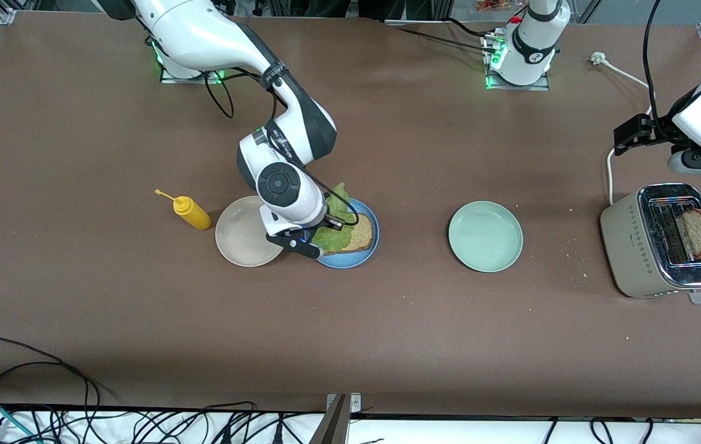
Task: Make sandwich in blue plate with both arms
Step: 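Carry the lettuce leaf with the right gripper over the bread, then release the lettuce onto the bread and withdraw the right gripper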
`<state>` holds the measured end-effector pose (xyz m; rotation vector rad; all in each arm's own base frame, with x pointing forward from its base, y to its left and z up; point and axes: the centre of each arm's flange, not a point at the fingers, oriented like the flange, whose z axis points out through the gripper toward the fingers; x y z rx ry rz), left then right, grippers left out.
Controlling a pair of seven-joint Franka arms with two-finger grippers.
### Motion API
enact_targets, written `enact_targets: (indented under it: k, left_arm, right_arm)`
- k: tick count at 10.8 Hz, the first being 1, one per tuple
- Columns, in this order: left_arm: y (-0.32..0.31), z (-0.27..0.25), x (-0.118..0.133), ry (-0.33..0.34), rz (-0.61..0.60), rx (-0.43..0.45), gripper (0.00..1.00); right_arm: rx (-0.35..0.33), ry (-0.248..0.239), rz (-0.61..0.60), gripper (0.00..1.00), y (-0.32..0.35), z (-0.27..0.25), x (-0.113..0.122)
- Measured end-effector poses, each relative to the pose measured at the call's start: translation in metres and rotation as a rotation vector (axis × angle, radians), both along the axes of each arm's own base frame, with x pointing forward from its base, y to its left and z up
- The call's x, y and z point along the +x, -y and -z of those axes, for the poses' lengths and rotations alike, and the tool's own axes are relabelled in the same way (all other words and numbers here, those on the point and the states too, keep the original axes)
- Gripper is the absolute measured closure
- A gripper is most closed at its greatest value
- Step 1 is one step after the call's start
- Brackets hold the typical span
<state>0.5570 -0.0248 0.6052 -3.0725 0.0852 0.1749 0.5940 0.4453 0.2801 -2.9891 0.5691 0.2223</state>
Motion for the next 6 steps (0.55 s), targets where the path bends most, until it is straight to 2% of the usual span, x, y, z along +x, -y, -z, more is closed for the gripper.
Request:
enact_targets:
  k: [3, 6]
  left_arm:
    - [-0.0002, 0.0000, 0.0000, 0.000, 0.000, 0.000, 0.00]
    - [-0.0002, 0.0000, 0.0001, 0.000, 0.000, 0.000, 0.00]
  right_arm:
    - [0.007, 0.018, -0.008, 0.82, -0.0109, 0.0165, -0.0040]
    - [0.008, 0.032, -0.002, 0.46, -0.0079, 0.0098, 0.0002]
